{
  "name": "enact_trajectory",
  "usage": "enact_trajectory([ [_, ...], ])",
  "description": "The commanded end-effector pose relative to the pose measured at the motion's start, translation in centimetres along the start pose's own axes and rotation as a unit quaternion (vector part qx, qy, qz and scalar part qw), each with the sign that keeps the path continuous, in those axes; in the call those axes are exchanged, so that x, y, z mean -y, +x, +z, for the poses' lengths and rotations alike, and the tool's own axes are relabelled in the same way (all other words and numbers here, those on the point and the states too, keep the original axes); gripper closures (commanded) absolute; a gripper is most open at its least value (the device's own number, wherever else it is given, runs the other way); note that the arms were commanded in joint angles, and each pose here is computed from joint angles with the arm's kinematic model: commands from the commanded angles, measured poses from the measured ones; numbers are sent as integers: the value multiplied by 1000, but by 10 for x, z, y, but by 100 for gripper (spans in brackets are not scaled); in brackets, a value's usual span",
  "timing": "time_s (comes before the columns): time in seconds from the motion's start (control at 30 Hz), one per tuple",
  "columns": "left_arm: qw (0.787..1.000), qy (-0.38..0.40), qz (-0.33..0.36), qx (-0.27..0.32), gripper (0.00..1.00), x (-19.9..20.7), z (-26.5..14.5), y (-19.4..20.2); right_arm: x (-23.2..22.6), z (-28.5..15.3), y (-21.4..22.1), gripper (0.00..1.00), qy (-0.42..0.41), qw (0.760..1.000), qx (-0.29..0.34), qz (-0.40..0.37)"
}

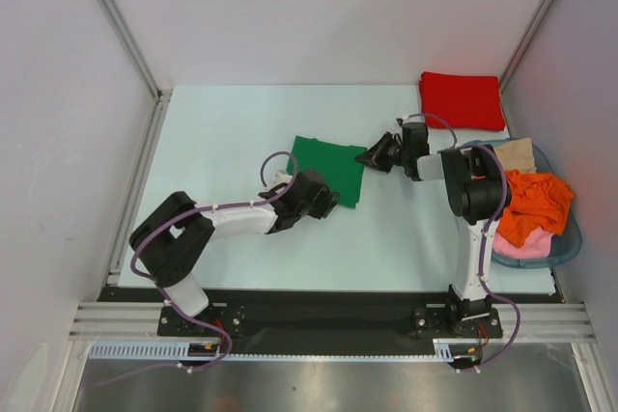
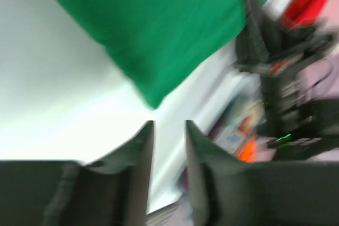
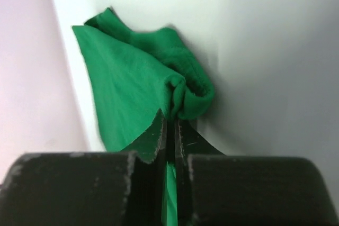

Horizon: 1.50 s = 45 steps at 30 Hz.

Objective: Fold and stack the t-shirts
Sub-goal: Neatly place the folded tshirt to the corner

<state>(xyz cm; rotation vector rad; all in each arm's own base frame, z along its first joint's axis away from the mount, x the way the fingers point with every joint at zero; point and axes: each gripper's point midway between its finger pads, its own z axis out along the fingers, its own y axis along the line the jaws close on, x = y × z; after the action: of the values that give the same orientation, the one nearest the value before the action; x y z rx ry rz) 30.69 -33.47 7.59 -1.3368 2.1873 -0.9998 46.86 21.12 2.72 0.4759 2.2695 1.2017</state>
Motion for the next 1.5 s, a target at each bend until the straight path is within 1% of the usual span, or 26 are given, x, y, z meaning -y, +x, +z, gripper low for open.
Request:
enact_trajectory([
  [0.0, 988, 22, 147, -37, 62, 2, -21, 9, -2, -11, -18, 100, 46, 990, -3, -131],
  [0.07, 977, 21, 207, -52, 60, -11, -33, 3, -11, -21, -27, 100, 58, 985, 9, -164],
  [0.1, 975, 31, 213, -52, 60, -11, -38, -4, -15, -25, -36, 100, 68, 977, 16, -203],
  [0.13, 972, 44, 225, -56, 60, -12, -44, -5, -7, -32, -32, 100, 96, 974, 2, -206],
  [0.17, 962, 51, 262, -57, 60, -25, -49, -9, -10, -41, -41, 100, 114, 967, 17, -225],
  [0.2, 955, 95, 277, -53, 59, -8, -64, -9, -11, -46, -46, 100, 125, 964, 20, -236],
  [0.23, 947, 111, 297, -51, 59, -5, -70, -10, -7, -52, -47, 100, 134, 958, 13, -255],
  [0.27, 934, 119, 334, -52, 59, -10, -75, -12, -14, -55, -48, 100, 120, 956, 2, -269],
  [0.33, 922, 148, 353, -53, 59, 0, -90, -15, -14, -69, -58, 100, 156, 946, -8, -284],
  [0.37, 913, 154, 370, -72, 59, -5, -95, -11, -11, -76, -67, 100, 180, 940, -1, -290],
  [0.5, 901, 175, 386, -88, 60, 0, -114, -16, -15, -113, -91, 100, 219, 931, 3, -293],
  [0.57, 892, 189, 398, -98, 60, 3, -123, -13, -19, -129, -111, 100, 242, 917, 19, -317],
  [0.63, 888, 196, 403, -104, 60, 2, -128, -10, -22, -141, -121, 100, 255, 909, 28, -328],
  [0.67, 885, 199, 407, -108, 60, 0, -131, -9, -25, -149, -135, 100, 268, 903, 46, -334],
  [0.73, 881, 200, 412, -115, 60, -1, -133, -9, -29, -154, -148, 100, 278, 888, 55, -363],
  [0.8, 877, 194, 425, -113, 60, -4, -130, -12, -39, -164, -173, 100, 295, 871, 86, -384],
  [0.87, 872, 192, 435, -116, 60, -2, -128, -15, -43, -168, -189, 100, 301, 863, 99, -393],
  [0.9, 875, 183, 433, -116, 61, -4, -122, -21, -58, -175, -206, 100, 299, 855, 118, -407],
  [0.97, 875, 181, 431, -131, 61, -5, -119, -22, -66, -177, -220, 100, 298, 851, 121, -416],
  [1.0, 877, 176, 428, -133, 61, -6, -114, -26, -54, -170, -219, 100, 308, 853, 99, -408],
  [1.03, 874, 179, 428, -142, 62, -6, -115, -25, -73, -175, -235, 100, 302, 847, 117, -422],
  [1.1, 873, 181, 431, -142, 62, -4, -114, -29, -69, -169, -239, 100, 306, 845, 104, -426],
  [1.13, 870, 182, 435, -140, 62, -5, -114, -31, -85, -174, -251, 100, 301, 837, 121, -441],
  [1.2, 872, 178, 435, -140, 62, -5, -113, -33, -82, -171, -256, 100, 308, 831, 111, -449],
  [1.23, 872, 178, 435, -141, 62, -4, -111, -34, -96, -178, -267, 100, 307, 822, 127, -462],
  [1.47, 869, 174, 439, -146, 62, -3, -108, -35, -114, -182, -277, 100, 295, 809, 132, -491],
])
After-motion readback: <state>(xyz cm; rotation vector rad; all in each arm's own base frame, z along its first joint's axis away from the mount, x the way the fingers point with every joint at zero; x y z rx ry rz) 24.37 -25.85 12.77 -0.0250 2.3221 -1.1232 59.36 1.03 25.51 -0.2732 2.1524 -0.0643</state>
